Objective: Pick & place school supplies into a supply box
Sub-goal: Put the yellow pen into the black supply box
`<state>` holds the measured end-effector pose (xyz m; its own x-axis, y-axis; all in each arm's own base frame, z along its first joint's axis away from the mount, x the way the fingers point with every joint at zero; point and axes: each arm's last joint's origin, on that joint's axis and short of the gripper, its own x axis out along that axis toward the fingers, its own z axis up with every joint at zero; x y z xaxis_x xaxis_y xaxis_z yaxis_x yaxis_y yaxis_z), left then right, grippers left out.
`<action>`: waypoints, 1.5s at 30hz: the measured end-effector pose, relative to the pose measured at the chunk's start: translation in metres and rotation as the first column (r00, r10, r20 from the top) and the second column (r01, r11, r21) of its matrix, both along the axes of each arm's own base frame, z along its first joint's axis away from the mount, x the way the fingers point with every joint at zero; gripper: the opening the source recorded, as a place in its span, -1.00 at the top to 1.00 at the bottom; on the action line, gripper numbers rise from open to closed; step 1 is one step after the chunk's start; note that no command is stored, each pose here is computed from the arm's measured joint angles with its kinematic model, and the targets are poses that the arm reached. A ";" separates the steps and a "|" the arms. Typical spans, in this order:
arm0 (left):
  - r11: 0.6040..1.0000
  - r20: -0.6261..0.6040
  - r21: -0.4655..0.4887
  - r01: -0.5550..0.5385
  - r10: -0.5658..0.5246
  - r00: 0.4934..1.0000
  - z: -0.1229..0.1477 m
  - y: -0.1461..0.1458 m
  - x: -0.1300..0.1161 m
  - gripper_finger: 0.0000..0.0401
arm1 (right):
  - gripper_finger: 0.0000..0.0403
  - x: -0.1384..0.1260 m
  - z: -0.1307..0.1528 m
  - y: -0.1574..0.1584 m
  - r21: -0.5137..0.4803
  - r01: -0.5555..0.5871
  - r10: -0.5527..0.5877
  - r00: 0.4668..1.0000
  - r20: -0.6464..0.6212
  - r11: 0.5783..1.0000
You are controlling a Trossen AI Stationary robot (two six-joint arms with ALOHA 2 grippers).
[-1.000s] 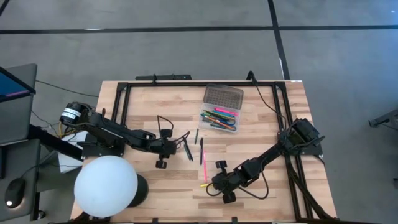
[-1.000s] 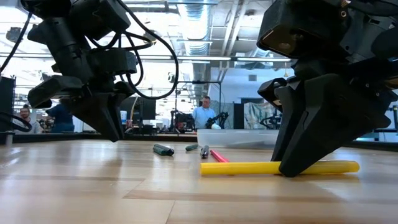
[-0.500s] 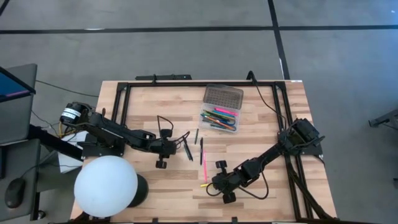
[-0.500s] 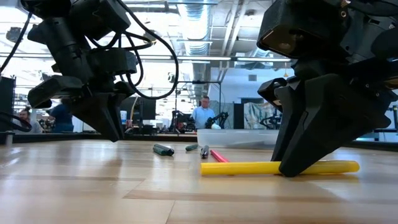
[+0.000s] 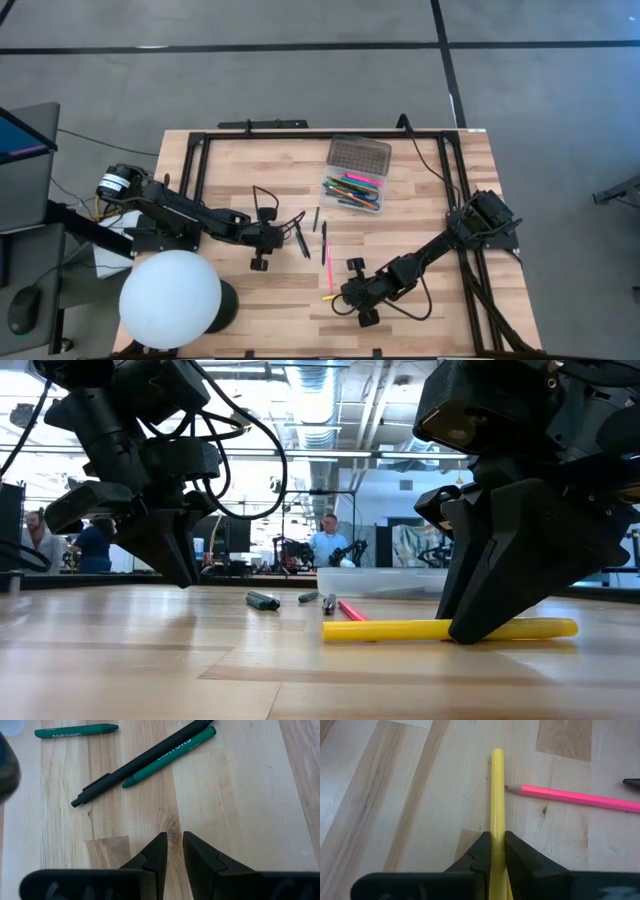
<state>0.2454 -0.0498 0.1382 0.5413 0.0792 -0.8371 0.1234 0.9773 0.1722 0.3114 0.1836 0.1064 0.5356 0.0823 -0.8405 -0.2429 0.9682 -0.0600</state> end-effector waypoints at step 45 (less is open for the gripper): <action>1.000 0.002 0.000 0.000 0.000 1.000 0.000 0.000 0.000 0.72 | 0.85 0.000 0.000 0.000 0.002 0.000 0.000 1.000 0.003 1.000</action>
<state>0.2456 -0.0498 0.1383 0.5427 0.0791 -0.8362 0.1229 0.9774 0.1722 0.3117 0.1836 0.1067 0.5380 0.0837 -0.8388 -0.2424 0.9684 -0.0588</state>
